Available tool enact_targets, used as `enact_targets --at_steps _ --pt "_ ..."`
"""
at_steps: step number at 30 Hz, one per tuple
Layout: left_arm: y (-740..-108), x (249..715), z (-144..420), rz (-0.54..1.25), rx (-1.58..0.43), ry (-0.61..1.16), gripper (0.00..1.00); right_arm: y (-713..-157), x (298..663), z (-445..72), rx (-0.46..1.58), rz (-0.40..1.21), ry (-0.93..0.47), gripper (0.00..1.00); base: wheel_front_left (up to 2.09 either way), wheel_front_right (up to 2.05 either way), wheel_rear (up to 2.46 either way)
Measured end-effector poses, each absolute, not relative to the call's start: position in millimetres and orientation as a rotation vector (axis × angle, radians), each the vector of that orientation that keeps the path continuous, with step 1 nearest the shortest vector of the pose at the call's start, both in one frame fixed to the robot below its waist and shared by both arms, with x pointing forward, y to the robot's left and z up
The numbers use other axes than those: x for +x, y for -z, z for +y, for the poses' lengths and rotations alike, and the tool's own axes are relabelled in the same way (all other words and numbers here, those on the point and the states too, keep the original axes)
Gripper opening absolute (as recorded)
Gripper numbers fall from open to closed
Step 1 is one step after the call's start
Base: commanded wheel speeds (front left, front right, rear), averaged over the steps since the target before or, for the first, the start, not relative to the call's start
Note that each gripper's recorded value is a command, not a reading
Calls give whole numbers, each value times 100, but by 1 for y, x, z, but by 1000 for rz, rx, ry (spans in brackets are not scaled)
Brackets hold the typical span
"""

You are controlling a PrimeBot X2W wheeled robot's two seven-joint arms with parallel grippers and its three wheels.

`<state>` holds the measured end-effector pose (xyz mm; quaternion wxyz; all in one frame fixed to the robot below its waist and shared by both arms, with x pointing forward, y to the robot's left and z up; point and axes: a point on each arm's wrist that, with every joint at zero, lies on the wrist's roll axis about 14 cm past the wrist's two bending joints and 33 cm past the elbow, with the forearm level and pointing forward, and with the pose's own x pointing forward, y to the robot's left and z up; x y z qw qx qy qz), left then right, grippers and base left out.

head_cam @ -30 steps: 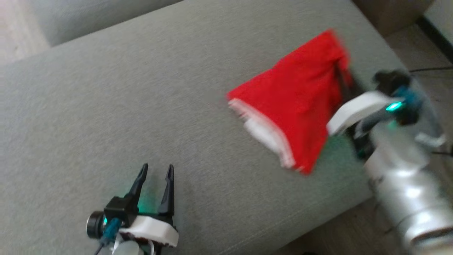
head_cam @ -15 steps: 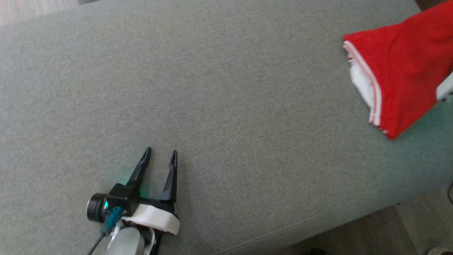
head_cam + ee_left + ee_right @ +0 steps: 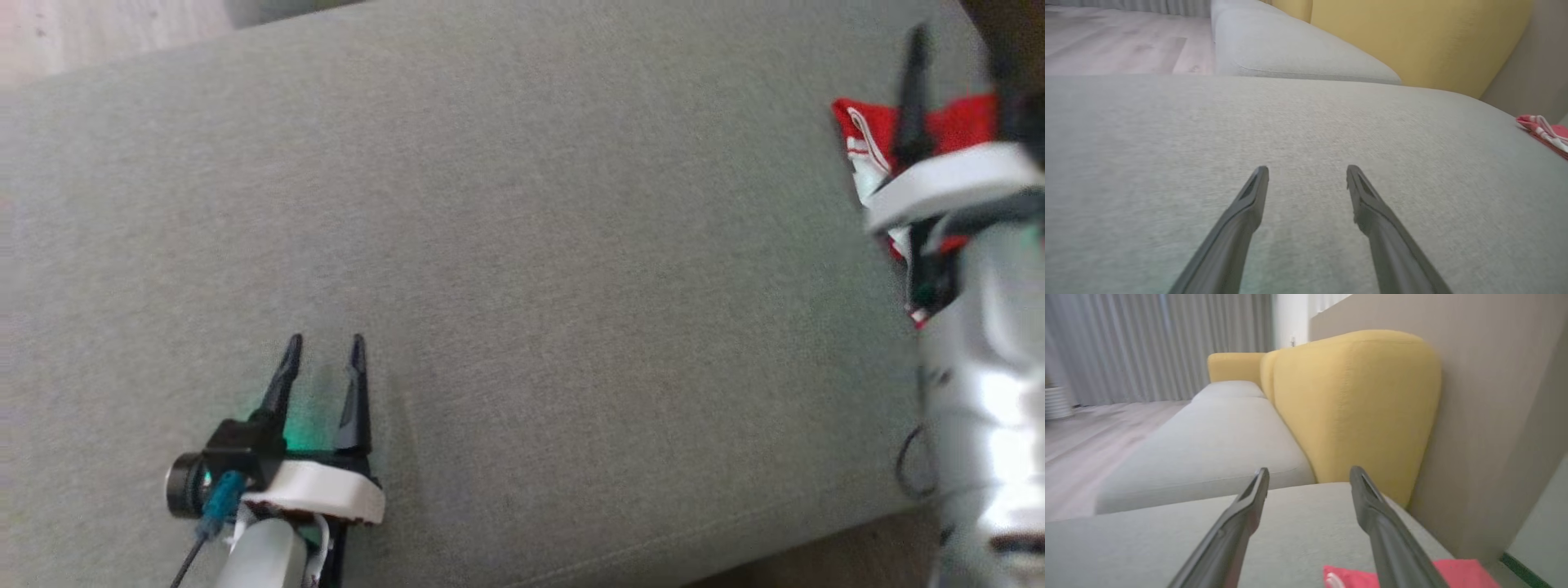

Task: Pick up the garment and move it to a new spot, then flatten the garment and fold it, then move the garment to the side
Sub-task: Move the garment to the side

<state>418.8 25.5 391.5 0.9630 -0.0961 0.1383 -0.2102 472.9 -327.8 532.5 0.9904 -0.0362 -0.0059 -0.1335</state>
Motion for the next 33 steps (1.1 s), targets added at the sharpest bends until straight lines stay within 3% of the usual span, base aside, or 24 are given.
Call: enact_targets --at_steps 8,15,20,33 --pt "-402 406 74 257 -188 264 100 -485 446 -239 40 48 77 100 0 0 0" --pt "-413 386 118 229 -182 132 100 -434 406 -193 139 179 -9 100 0 0 0" --pt "-422 365 147 203 -178 45 100 -431 389 -164 180 187 -77 100 0 0 0" --pt "-429 339 160 177 -177 3 100 -439 364 -145 182 165 -135 100 0 0 0"
